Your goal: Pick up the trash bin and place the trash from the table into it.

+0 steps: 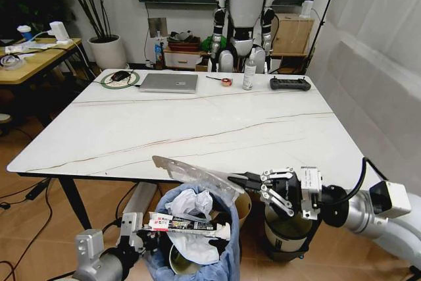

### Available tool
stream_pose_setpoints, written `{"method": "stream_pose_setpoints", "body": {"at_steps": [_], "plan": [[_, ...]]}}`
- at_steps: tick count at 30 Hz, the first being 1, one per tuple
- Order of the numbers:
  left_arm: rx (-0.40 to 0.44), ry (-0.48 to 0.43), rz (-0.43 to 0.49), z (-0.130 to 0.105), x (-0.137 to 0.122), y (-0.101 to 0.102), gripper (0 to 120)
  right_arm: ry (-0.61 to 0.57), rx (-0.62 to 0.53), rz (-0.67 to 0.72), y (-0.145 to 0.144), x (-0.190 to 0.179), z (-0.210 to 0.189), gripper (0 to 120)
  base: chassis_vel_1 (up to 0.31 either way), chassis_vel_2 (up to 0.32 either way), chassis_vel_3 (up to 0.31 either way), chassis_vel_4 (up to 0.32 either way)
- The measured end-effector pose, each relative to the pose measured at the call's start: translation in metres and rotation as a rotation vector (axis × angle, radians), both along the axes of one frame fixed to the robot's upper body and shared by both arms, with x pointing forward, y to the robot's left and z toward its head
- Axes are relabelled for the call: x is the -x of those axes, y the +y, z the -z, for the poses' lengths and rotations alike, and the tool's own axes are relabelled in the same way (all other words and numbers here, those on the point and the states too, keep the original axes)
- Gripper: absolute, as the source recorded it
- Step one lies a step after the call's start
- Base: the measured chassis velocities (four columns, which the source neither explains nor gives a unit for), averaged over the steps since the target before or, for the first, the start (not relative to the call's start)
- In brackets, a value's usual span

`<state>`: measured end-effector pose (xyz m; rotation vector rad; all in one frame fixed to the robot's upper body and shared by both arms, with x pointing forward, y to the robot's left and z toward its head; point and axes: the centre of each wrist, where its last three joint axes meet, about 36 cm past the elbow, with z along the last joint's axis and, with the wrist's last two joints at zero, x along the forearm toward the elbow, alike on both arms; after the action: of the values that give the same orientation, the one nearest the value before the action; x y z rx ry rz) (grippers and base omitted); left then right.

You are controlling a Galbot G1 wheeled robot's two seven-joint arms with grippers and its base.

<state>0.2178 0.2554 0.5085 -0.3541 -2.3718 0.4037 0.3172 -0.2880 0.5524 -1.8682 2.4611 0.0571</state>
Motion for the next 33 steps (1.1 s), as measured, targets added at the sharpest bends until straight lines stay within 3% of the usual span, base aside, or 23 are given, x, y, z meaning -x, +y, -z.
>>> {"method": "stream_pose_setpoints", "body": {"at_steps": [7, 20, 33], "plan": [[0.005, -0.010, 0.007, -0.001, -0.002, 0.000, 0, 0.190, -0.063, 0.020, 0.006, 0.010, 0.010, 0, 0.000, 0.000, 0.000, 0.000], [0.008, -0.016, 0.007, -0.001, -0.002, -0.001, 0, 0.436, -0.093, -0.020, 0.020, 0.048, 0.030, 0, 0.000, 0.000, 0.000, 0.000], [0.017, -0.013, 0.004, 0.001, 0.001, -0.003, 0, 0.473, -0.091, -0.002, 0.021, 0.050, 0.045, 0, 0.000, 0.000, 0.000, 0.000]]}}
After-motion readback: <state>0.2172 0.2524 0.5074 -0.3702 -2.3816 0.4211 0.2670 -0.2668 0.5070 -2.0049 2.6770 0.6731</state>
